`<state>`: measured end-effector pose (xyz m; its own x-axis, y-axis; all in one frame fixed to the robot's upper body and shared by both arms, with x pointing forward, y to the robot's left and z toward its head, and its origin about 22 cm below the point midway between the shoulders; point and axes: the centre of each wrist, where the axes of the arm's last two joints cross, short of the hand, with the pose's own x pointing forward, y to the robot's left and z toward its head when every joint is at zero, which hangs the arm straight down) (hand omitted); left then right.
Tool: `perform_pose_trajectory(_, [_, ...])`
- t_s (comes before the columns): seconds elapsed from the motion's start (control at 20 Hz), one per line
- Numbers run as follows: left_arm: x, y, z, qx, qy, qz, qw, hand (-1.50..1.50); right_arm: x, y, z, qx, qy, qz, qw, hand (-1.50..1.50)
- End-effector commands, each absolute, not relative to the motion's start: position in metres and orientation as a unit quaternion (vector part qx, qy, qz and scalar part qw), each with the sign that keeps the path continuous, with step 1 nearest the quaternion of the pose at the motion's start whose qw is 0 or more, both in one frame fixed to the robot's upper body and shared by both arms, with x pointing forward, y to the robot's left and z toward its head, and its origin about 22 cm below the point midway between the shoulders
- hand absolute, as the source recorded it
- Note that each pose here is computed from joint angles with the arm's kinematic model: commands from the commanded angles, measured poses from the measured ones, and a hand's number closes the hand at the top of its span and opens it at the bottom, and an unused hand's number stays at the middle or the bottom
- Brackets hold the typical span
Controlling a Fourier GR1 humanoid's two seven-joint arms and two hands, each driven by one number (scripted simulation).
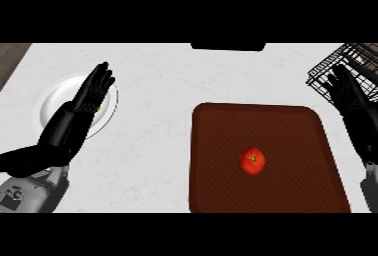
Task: Pick the tomato from the tray and place it in the tiered basket
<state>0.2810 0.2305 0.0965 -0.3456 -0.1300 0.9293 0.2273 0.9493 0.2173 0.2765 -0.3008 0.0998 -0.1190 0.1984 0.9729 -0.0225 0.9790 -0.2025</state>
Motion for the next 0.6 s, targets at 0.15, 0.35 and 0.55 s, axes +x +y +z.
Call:
perform_pose_trajectory(0.15, [0.262,0.283,0.038,0.057,-0.695,-0.106,0.709,0.0,0.267,-0.252,0.02,0.215,-0.661,0.017,0.719,1.5])
perform_pose_trajectory(0.35, [0.241,0.308,0.003,0.088,-0.614,-0.065,0.782,0.0,0.262,-0.213,0.009,0.373,-0.676,-0.106,0.627,1.5])
perform_pose_trajectory(0.55, [0.223,0.337,-0.018,0.124,-0.569,-0.038,0.812,0.0,0.236,-0.263,-0.038,0.249,-0.694,0.043,0.675,-1.5])
